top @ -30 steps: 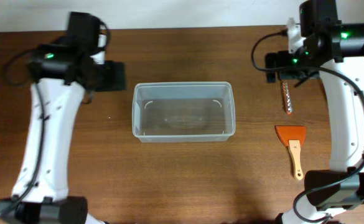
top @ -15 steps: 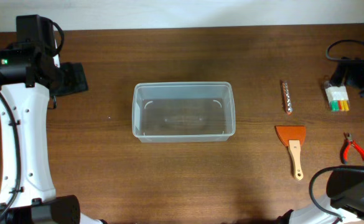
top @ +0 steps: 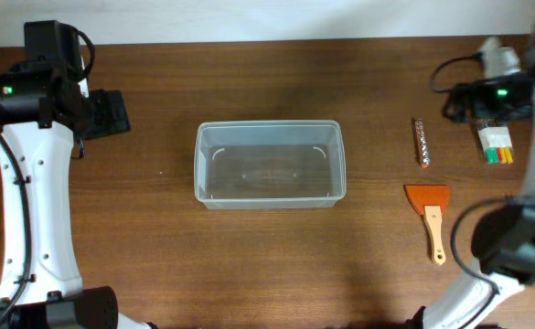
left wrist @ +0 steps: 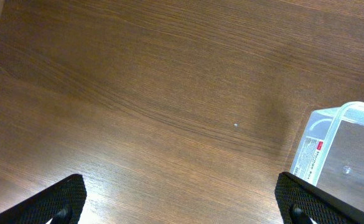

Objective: Pack container

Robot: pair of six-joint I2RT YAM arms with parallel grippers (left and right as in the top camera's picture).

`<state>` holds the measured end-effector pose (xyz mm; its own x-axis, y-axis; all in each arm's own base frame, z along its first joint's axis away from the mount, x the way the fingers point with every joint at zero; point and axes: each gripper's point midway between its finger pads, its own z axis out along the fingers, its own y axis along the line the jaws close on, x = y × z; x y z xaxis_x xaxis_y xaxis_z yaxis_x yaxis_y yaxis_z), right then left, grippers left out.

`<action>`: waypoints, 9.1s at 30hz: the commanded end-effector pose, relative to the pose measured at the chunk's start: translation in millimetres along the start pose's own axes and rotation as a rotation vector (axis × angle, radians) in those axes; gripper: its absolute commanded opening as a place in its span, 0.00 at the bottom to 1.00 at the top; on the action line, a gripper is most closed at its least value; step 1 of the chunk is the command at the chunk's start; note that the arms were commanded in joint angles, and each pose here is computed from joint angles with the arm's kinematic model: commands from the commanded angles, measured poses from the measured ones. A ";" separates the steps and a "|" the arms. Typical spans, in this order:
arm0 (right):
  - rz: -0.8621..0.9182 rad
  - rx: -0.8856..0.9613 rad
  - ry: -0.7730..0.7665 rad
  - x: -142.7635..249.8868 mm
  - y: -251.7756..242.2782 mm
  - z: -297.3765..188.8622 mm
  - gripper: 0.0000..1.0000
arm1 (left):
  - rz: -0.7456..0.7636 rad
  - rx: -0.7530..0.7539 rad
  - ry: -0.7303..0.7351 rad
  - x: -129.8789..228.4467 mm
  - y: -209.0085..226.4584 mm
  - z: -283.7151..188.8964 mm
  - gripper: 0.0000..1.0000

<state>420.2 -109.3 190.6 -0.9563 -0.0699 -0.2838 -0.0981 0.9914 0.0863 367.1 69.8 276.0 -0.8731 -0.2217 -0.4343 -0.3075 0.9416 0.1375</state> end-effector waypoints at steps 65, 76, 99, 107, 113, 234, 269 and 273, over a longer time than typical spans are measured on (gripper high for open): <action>0.076 0.065 0.267 8.6 -16.1 186.2 0.99 | -0.003 -0.007 -0.030 -4.2 4.2 -8.4 0.99; 0.077 0.064 0.273 10.1 -16.8 192.2 0.99 | -0.003 -0.007 -0.030 -4.1 4.0 -8.4 0.99; 0.102 0.072 0.337 28.6 -18.3 209.8 0.94 | -0.003 -0.008 -0.030 -4.1 4.2 -8.4 0.99; 0.102 0.072 0.337 28.5 -18.3 209.7 0.75 | -0.003 -0.008 -0.030 -4.1 4.2 -8.4 0.99; 0.102 0.073 0.336 28.3 -18.5 209.7 0.59 | -0.003 -0.007 -0.030 -4.2 4.0 -8.4 0.99; -0.840 -0.186 0.258 31.3 323.8 145.2 0.17 | -0.003 -0.007 -0.030 -4.1 4.0 -8.4 0.99; -0.819 -0.280 0.307 54.3 333.0 169.3 0.21 | -0.003 -0.007 -0.030 -4.2 4.0 -8.4 0.99; -0.782 -0.278 0.305 52.1 334.6 166.0 0.22 | -0.003 -0.007 -0.030 -4.1 4.0 -8.4 0.99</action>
<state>388.0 231.4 52.9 -0.5879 -0.8016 -0.1092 -0.8050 0.5662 0.1772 367.0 69.7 275.9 -0.8731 -0.2221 -0.4340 -0.3078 0.9415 0.1375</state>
